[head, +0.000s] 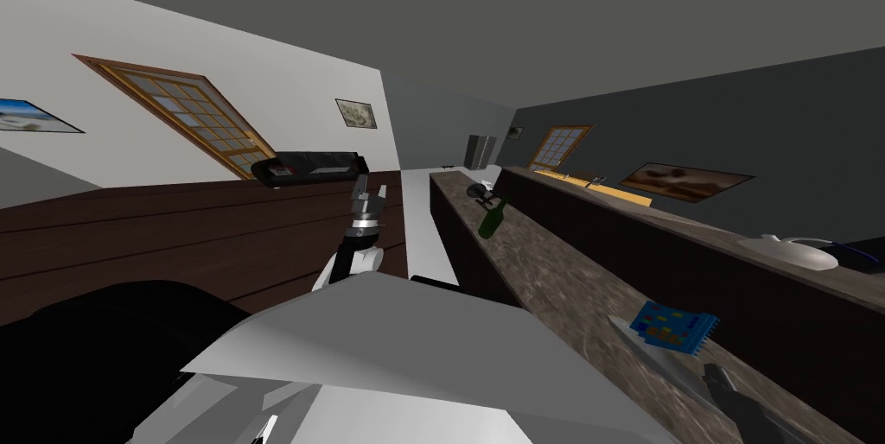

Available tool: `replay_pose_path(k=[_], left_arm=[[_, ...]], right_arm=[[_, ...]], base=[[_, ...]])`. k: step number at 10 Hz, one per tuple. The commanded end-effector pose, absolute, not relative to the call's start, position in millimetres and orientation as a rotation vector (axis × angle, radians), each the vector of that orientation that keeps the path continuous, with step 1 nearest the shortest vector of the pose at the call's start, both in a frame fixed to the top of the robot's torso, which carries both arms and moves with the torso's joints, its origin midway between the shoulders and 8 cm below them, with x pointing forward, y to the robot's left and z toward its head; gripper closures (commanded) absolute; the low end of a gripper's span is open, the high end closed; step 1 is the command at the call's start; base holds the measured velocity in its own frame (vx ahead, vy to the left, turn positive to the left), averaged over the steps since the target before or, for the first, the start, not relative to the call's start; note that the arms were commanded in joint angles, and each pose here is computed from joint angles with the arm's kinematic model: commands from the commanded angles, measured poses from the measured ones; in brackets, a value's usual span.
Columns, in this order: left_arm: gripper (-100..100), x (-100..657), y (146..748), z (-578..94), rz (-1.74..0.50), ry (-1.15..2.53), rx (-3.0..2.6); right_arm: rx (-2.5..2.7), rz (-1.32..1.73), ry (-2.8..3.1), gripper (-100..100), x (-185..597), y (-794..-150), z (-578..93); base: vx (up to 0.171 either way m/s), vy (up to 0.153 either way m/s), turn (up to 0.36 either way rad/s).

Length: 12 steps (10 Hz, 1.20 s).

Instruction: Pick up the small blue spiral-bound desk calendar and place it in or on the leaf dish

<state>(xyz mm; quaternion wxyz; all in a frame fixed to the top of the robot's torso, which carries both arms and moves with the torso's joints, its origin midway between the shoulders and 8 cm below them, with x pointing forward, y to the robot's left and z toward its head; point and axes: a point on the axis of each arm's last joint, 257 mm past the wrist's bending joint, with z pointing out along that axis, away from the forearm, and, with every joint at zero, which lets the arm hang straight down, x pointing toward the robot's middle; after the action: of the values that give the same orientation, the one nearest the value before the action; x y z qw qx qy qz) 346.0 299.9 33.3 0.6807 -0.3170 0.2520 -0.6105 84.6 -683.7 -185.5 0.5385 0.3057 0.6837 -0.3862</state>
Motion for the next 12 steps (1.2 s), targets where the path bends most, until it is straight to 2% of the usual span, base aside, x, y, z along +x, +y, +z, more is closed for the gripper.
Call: replay_pose_path(k=[1, 6, 7, 12], left_arm=[[0, 346, 300, 33, -1.37, 0.566, -0.712], [0, 346, 300, 33, -1.37, 0.566, -0.712], [0, 346, 300, 33, -1.37, 0.566, -0.712], [0, 346, 300, 33, -1.37, 0.566, -0.712]], right_arm=[[0.736, -0.926, 1.625, -100, 80, -682, -177], [0.746, -0.937, 1.624, -100, 72, -680, -160], [0.749, -0.938, 1.625, 0, 71, -680, -159], [0.748, -0.938, 1.625, 0, 71, -681, -159]], base=[[-0.001, -0.008, 0.053], [-0.001, -0.005, 0.046], [0.0, 0.0, 0.0], [0.0, 0.0, 0.0]])
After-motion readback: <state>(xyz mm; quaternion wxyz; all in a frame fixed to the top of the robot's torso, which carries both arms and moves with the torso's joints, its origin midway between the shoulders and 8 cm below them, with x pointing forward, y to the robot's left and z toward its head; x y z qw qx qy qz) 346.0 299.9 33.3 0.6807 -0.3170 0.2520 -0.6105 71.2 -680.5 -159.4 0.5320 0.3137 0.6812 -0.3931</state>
